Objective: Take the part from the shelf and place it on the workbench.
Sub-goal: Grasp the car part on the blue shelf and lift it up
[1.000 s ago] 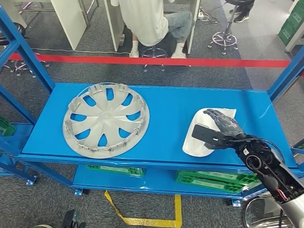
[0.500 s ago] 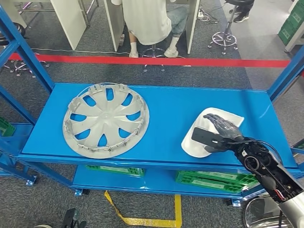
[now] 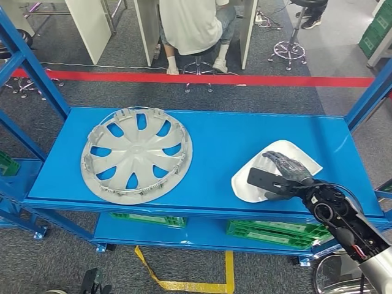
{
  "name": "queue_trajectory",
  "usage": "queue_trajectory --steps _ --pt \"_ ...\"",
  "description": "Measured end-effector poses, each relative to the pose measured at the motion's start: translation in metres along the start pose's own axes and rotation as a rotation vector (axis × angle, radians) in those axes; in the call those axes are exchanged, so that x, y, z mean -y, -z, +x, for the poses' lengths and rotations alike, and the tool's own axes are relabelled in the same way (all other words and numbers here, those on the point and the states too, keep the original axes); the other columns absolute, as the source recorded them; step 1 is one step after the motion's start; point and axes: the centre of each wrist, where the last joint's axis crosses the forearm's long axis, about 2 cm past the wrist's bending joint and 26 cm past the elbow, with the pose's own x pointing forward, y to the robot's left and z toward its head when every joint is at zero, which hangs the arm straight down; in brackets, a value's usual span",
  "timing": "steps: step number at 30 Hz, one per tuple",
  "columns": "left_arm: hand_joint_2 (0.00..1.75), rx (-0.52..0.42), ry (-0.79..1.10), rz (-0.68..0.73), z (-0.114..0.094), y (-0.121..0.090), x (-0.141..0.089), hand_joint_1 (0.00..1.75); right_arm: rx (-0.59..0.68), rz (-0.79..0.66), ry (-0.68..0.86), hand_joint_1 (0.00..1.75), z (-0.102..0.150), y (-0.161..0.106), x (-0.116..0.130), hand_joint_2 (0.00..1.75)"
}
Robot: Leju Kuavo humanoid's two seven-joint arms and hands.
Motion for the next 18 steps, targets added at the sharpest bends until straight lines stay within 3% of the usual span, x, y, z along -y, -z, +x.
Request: queue_trajectory --steps 10,18 --pt "0.00 0.003 0.000 0.000 -0.0001 0.0000 0.0000 0.00 -0.003 0.011 -0.001 0.00 -0.0015 0.0015 -0.0047 1.75" --pt "0.00 0.009 -0.006 0.004 -0.0016 -0.0006 -0.0001 0.00 -0.012 -0.086 -0.012 0.00 0.0047 0.0000 0.0018 1.75"
